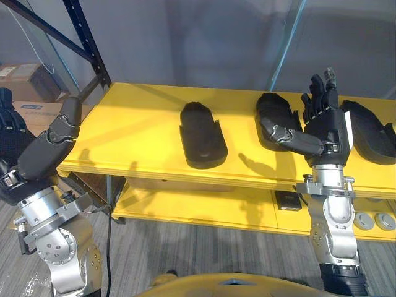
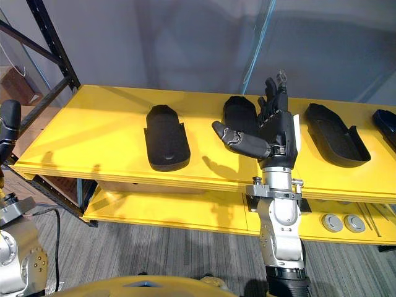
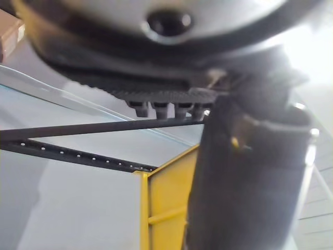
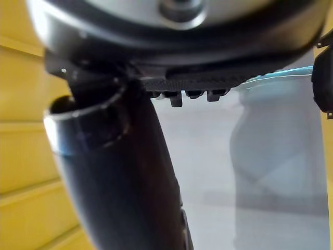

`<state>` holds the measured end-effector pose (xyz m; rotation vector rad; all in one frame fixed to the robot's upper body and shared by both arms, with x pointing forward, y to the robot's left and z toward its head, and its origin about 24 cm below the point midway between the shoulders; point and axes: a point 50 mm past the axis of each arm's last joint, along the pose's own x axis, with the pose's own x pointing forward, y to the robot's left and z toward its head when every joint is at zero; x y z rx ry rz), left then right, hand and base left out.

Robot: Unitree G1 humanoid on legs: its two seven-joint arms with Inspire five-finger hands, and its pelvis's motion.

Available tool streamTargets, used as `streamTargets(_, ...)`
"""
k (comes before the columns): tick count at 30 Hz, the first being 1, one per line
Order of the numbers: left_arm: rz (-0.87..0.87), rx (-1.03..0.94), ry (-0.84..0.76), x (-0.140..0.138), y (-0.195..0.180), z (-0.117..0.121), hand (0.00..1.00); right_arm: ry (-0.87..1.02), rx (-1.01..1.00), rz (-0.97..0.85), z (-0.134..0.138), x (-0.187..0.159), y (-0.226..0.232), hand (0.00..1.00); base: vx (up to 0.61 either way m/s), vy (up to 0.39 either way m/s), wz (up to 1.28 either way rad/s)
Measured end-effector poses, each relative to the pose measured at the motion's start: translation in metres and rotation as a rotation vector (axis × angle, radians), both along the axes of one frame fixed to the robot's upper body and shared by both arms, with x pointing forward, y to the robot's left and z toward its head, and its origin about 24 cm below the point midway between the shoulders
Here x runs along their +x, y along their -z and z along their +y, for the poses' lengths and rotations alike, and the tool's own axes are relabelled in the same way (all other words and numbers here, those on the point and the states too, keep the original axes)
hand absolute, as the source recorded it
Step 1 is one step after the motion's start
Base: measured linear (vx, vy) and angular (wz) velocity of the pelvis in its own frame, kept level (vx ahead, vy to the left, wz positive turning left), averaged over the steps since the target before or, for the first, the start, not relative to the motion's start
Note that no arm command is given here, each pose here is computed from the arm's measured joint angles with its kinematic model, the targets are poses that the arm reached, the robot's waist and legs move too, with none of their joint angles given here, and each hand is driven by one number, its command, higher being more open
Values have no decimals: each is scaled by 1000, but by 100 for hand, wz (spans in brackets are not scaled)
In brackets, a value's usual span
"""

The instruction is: Walk over and take three plastic housings, then place them on the shelf

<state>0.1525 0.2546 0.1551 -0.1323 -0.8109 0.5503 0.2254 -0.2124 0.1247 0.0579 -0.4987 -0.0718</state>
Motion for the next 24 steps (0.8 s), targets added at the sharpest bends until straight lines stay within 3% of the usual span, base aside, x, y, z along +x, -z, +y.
streamTargets(5,45,-64,-6,-5,13,-5,100,-15,24,76,4,-11,19,100,0,0,6)
streamTargets(10,89,-116,8,-3,22,-11,100,-119,33,94,27,-9,24,100,-10,-6,8)
streamTargets(24,164,-76,-10,1,25,-14,100,-367,-124,17,46,-10,7,100,8,9,-5)
